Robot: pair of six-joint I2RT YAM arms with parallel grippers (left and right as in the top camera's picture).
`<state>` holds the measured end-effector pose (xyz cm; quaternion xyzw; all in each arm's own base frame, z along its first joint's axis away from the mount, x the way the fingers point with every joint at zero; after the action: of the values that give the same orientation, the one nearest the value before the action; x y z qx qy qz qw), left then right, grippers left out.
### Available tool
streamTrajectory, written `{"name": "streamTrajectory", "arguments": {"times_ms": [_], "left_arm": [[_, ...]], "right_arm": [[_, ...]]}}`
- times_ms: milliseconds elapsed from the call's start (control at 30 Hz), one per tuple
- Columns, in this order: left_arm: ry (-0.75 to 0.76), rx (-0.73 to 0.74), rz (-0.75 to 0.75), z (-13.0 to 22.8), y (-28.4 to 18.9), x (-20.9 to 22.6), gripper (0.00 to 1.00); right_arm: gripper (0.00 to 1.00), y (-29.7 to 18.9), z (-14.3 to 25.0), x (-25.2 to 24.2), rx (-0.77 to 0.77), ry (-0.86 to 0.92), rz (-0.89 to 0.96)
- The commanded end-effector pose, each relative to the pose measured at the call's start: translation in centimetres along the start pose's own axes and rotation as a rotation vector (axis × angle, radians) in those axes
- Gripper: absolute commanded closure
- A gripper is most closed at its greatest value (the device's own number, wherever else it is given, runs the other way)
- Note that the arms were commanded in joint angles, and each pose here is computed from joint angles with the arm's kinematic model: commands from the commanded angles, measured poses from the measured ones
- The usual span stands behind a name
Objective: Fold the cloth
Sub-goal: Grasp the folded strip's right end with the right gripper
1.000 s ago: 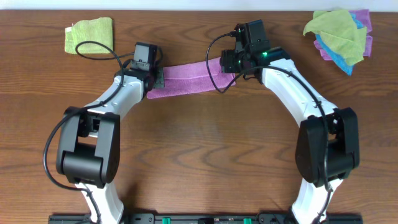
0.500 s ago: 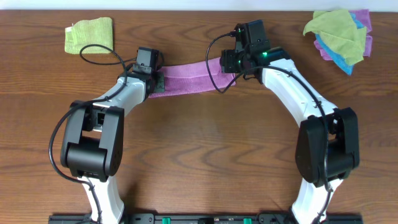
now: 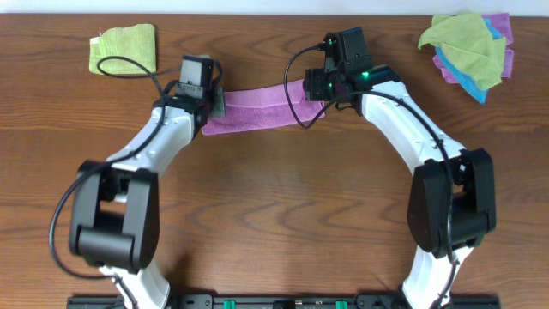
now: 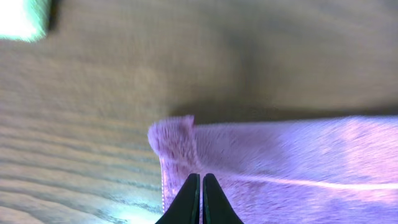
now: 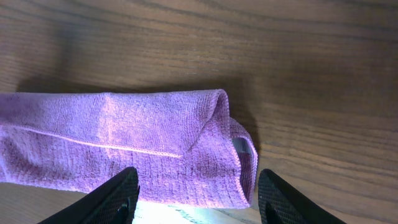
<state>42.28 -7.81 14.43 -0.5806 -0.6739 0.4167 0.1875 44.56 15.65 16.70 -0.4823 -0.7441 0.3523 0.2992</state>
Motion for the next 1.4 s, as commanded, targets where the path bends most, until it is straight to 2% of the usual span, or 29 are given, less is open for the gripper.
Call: {"name": "streamTrajectory", "arguments": {"times_ms": [0, 333, 533, 900, 1367], "left_arm": [[-0.01, -0.084, 0.051, -2.3, -2.1, -1.1, 0.95], [-0.017, -0.121, 0.063, -2.3, 1.0, -1.2, 0.94], [-0.016, -0.078, 0.043, -0.9, 3.4, -0.8, 0.94], [-0.015, -0.067, 0.031, -0.6, 3.9, -0.6, 0.94], [0.005, 0.097, -0.064, 3.0, 6.2, 1.2, 0.94]], "right_arm": [[0.38, -1.7, -1.3, 0.2, -0.05, -0.003, 0.002], [0.38, -1.7, -1.3, 0.3, -0.047, -0.004, -0.005], [0.38, -1.7, -1.3, 0.3, -0.047, -0.003, -0.01], [0.37, -1.7, -1.3, 0.3, -0.046, -0.003, -0.01], [0.38, -1.7, -1.0, 0.3, -0.03, -0.001, -0.01]]}}
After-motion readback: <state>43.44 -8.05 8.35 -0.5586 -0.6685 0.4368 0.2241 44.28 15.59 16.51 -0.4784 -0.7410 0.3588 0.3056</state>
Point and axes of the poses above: each gripper's point midway between its finger pads, its own y axis out along the fingers, its own x axis along the line the jaws close on, z = x × y, the point moved 8 cm from there along -y, back along the fingers, and after that the axes turned 15 degrees about -y, right-handed, at the moved point
